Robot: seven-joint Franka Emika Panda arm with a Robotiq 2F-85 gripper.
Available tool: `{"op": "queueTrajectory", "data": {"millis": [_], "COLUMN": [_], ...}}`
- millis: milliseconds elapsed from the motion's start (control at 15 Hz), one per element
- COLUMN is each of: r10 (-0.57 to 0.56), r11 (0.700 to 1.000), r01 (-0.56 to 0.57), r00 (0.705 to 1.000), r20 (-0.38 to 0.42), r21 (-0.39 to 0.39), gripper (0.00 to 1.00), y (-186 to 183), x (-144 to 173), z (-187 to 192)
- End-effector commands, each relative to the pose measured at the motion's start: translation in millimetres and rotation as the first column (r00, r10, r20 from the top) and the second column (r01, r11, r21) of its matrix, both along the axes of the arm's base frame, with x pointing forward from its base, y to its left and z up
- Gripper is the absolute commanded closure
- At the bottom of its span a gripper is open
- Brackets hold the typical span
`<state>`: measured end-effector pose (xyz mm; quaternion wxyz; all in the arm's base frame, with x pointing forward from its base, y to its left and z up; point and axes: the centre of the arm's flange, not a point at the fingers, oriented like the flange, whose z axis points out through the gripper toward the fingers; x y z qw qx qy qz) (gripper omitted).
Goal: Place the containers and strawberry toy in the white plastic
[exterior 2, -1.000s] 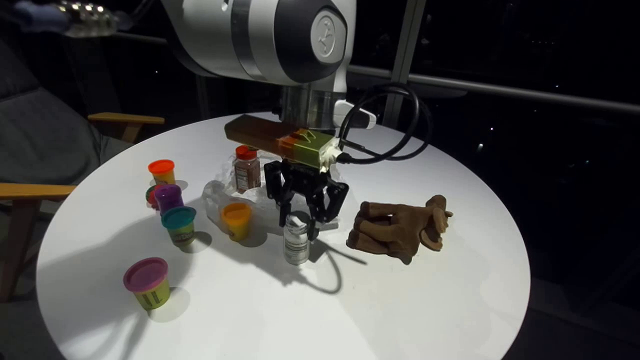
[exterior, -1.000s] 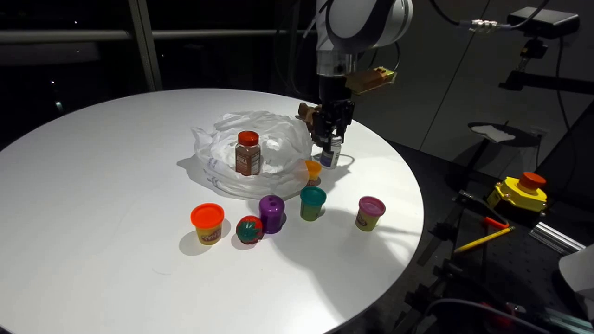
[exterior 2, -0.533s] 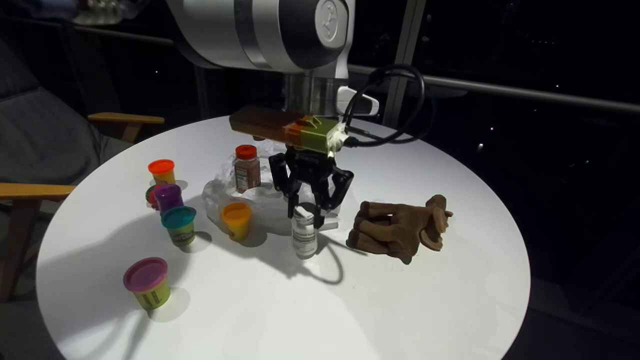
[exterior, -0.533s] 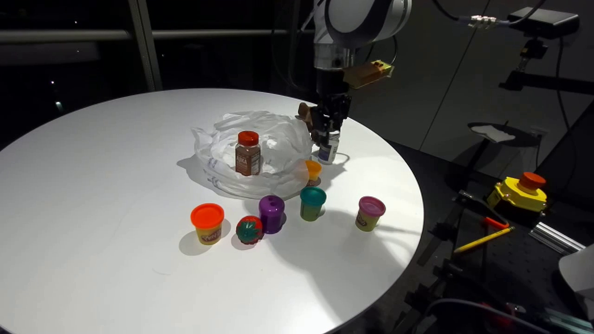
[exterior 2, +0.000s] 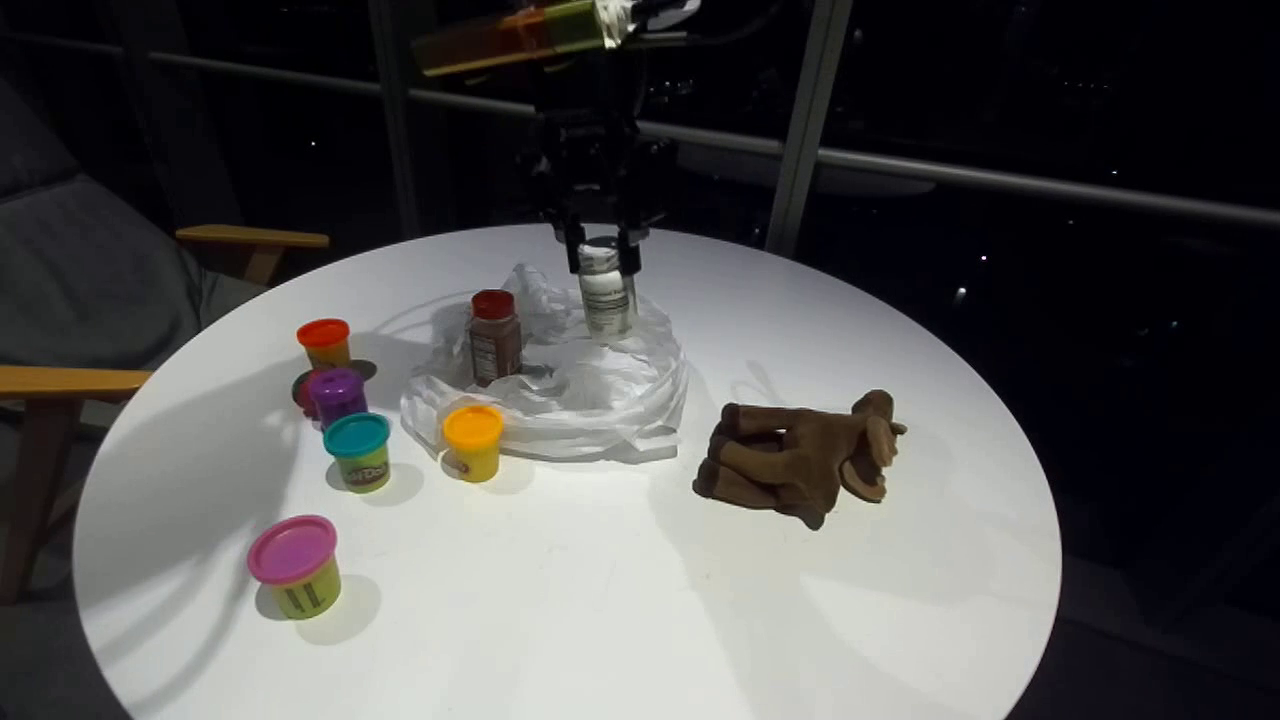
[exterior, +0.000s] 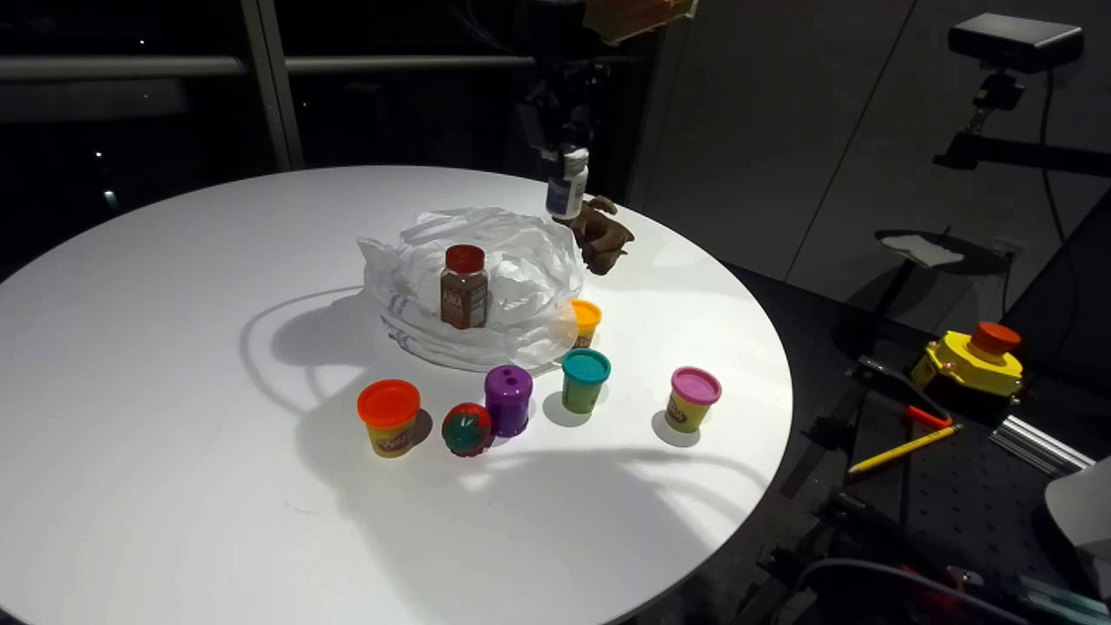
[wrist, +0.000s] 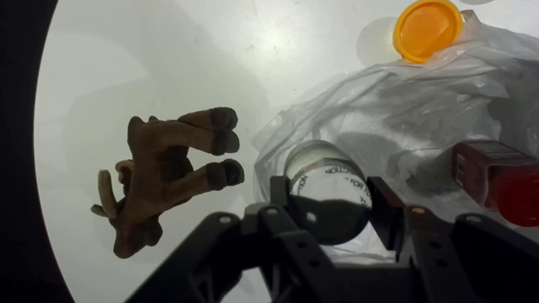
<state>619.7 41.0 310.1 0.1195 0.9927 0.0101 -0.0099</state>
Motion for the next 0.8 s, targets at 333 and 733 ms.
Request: {"op": "queueTrajectory", "data": {"millis": [333, 733], "r10": [-0.022, 0.023], "r11": [1.0, 0.985], "r01": [0.025, 0.008], "r00": [0.99, 0.983], "r20": [-0.136, -0.182], "r21": [0.02, 0.17], "gripper": [0.75, 0.75], "y": [13.9, 29.9], "x": [27.8, 15.7], "z": [-62.1, -88.5]}}
